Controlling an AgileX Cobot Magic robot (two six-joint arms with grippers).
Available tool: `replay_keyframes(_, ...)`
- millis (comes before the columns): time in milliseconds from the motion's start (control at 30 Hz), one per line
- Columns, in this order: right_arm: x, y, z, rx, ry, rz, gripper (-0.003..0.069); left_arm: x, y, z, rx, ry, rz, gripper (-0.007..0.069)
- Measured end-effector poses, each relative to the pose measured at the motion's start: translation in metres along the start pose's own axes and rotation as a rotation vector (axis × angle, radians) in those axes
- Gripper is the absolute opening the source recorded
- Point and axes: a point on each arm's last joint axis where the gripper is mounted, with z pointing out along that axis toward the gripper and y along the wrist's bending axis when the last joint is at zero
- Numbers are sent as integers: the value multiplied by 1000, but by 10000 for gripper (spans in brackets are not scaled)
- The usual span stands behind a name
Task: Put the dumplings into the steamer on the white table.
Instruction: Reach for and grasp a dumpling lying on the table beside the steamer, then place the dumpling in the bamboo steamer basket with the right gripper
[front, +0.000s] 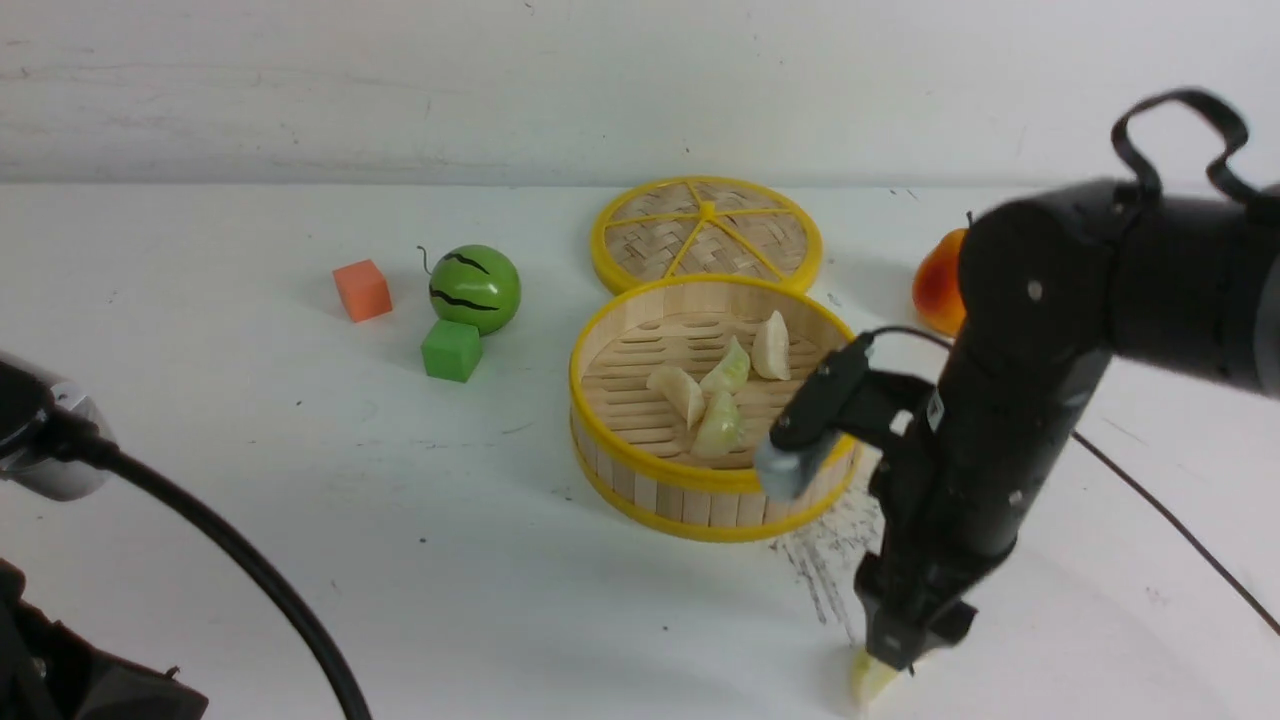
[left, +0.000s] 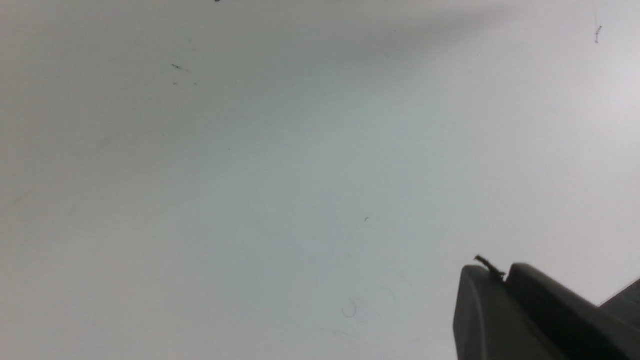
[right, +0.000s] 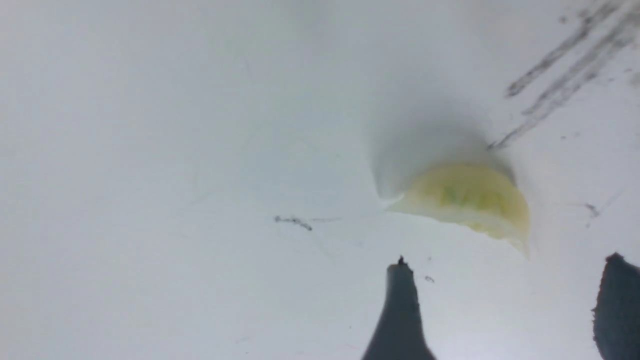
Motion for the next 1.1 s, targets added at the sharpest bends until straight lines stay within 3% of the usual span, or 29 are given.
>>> replay_keyframes(200, 9, -6, 39, 74, -25, -101, 486, 0, 0, 0, 0, 0, 10, 52)
replay_keyframes(467, 2, -14, 58, 118, -71, -126, 466, 0, 0, 0, 5, 0, 8, 57)
replay_keyframes(567, 2, -13, 58, 108, -68, -123, 397, 0, -1, 0, 11, 0, 5, 57)
replay_keyframes(667, 2, -12, 59, 93, -65, -112, 244, 0, -1, 0, 11, 0, 6, 58)
replay_keyframes(733, 2, -11, 58, 89, -66, -108, 201, 0, -1, 0, 11, 0, 7, 58)
replay_keyframes(933, -7, -13, 45, 68, -58, -69, 211, 0, -1, 0, 12, -3, 8, 64)
replay_keyframes(1100, -51, -27, -15, 158, -275, 81, 211, 0, -1, 0, 12, -4, 9, 69)
